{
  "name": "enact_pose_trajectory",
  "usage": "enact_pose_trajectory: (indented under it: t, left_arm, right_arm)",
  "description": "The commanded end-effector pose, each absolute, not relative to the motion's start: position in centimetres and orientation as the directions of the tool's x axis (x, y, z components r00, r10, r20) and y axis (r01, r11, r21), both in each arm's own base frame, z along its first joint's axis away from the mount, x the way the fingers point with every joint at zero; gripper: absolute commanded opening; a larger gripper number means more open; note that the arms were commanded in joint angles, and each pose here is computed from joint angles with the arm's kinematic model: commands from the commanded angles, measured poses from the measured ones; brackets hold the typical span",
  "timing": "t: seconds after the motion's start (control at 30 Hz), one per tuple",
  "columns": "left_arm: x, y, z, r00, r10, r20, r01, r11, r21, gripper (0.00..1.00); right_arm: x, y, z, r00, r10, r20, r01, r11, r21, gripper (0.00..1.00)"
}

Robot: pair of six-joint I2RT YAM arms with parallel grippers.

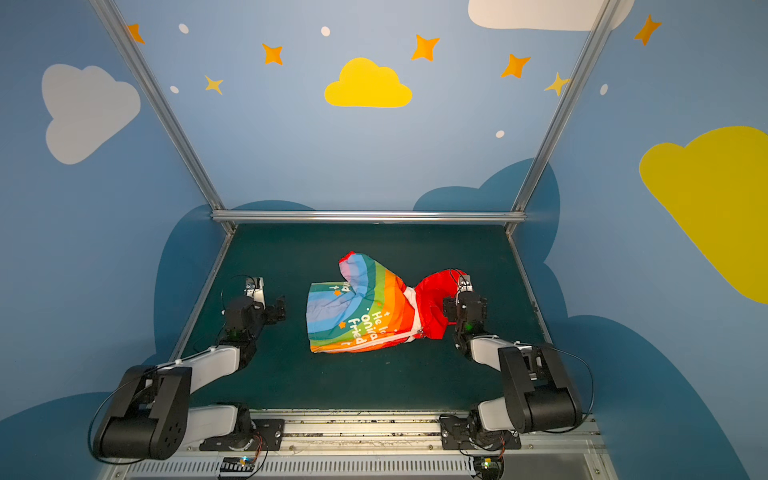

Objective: Zip up the jacket

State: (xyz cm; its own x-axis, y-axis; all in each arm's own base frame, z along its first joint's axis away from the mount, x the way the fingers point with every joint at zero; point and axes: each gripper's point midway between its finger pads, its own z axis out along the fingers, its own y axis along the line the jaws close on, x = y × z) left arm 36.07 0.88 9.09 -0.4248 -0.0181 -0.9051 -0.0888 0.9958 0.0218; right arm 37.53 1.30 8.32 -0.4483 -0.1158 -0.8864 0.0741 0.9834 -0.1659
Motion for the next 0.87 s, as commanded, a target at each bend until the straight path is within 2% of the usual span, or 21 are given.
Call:
enact_pose_trajectory:
  t: [0.0, 0.13, 0.2, 0.23, 0.3, 0.4, 0.5, 0.83]
  left_arm:
    - [37.5, 1.4, 11.4, -0.316, -0.027, -0.948, -0.114, 0.993, 0.009, 0.99]
    - [37.9, 1.6, 9.0, -0.306, -0.044, -0.951, -0.11, 0.994, -0.011, 0.99]
    - [38.6, 1.7, 8.9, -0.291, -0.035, -0.956, -0.109, 0.994, -0.003, 0.99]
    - [39.1, 1.7, 8.6, -0.332, -0.046, -0.942, -0.118, 0.993, -0.007, 0.99]
    - [39.1, 1.6, 8.2, -0.408, -0.044, -0.912, -0.111, 0.994, 0.001, 0.99]
    - [39.2, 1.8, 8.4, -0.359, -0.043, -0.932, -0.119, 0.993, 0.0, 0.99]
    - [39.1, 1.8, 8.3, -0.397, -0.047, -0.917, -0.118, 0.993, 0.0, 0.99]
    - [39.2, 1.7, 8.3, -0.391, -0.047, -0.919, -0.118, 0.993, 0.0, 0.99]
  right_arm:
    - [38.6, 1.5, 10.6, -0.289, -0.086, -0.953, 0.062, 0.992, -0.108, 0.87]
    - [39.2, 1.6, 9.5, -0.299, -0.076, -0.951, 0.034, 0.995, -0.09, 0.87]
    - [39.1, 1.6, 9.1, -0.346, -0.057, -0.936, 0.028, 0.997, -0.072, 0.87]
    - [39.3, 1.5, 9.1, -0.371, -0.047, -0.927, 0.013, 0.998, -0.056, 0.87]
    - [39.5, 1.5, 9.2, -0.341, -0.033, -0.939, -0.009, 0.999, -0.032, 0.88]
    - [39.4, 1.6, 9.1, -0.373, -0.029, -0.928, -0.012, 1.0, -0.027, 0.88]
    - [39.5, 1.5, 9.1, -0.356, -0.027, -0.934, -0.011, 1.0, -0.025, 0.87]
    - [39.5, 1.5, 9.1, -0.366, -0.025, -0.93, -0.013, 1.0, -0.022, 0.88]
